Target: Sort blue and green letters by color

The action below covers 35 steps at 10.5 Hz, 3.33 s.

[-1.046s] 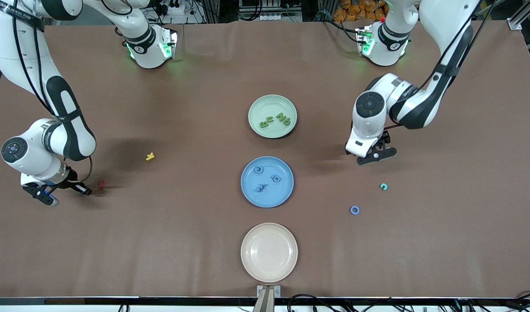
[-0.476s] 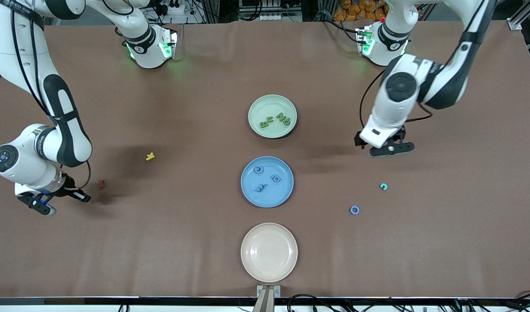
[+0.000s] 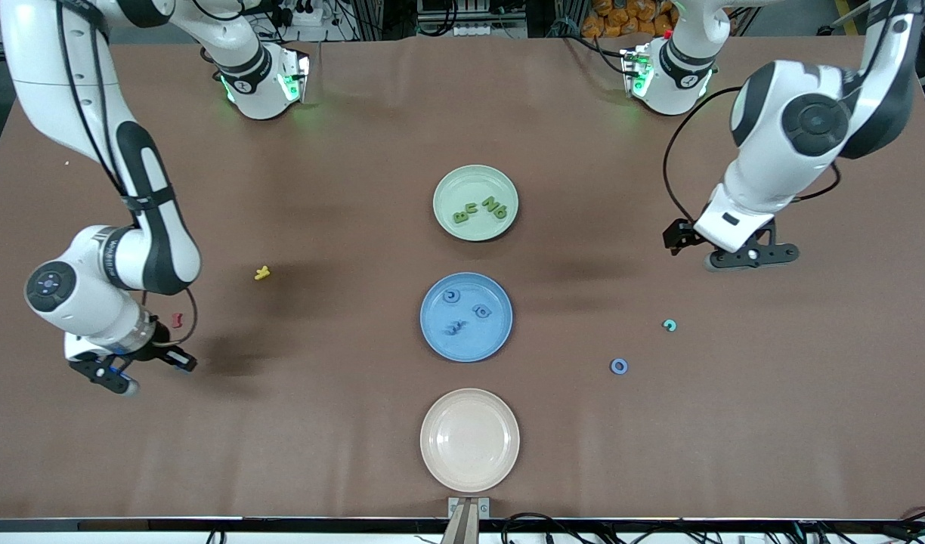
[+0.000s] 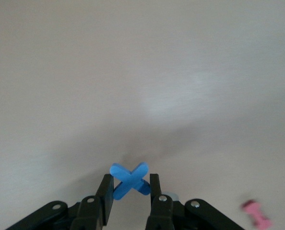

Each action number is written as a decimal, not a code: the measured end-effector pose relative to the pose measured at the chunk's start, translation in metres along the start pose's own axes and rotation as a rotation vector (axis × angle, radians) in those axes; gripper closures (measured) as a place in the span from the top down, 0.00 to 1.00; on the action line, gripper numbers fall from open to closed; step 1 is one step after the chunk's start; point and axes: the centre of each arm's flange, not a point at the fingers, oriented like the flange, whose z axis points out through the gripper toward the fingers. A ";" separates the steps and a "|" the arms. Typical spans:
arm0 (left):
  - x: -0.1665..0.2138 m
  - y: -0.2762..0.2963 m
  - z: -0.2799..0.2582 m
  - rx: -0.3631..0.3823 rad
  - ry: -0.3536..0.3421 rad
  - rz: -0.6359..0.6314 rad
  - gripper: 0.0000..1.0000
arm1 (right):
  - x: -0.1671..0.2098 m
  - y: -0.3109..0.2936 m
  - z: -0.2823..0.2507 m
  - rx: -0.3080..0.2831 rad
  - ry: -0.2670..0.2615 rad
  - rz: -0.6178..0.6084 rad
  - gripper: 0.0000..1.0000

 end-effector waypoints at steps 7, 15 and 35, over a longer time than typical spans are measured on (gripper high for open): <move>0.040 -0.076 -0.127 -0.081 0.008 -0.089 1.00 | -0.099 -0.214 -0.041 0.159 0.021 -0.226 0.34; 0.044 -0.059 -0.197 -0.131 -0.031 -0.054 1.00 | -0.261 -0.374 -0.035 0.253 -0.015 -0.421 0.34; 0.039 -0.046 -0.212 -0.105 -0.005 0.013 1.00 | -0.007 -0.120 -0.077 -0.036 -0.134 -0.484 1.00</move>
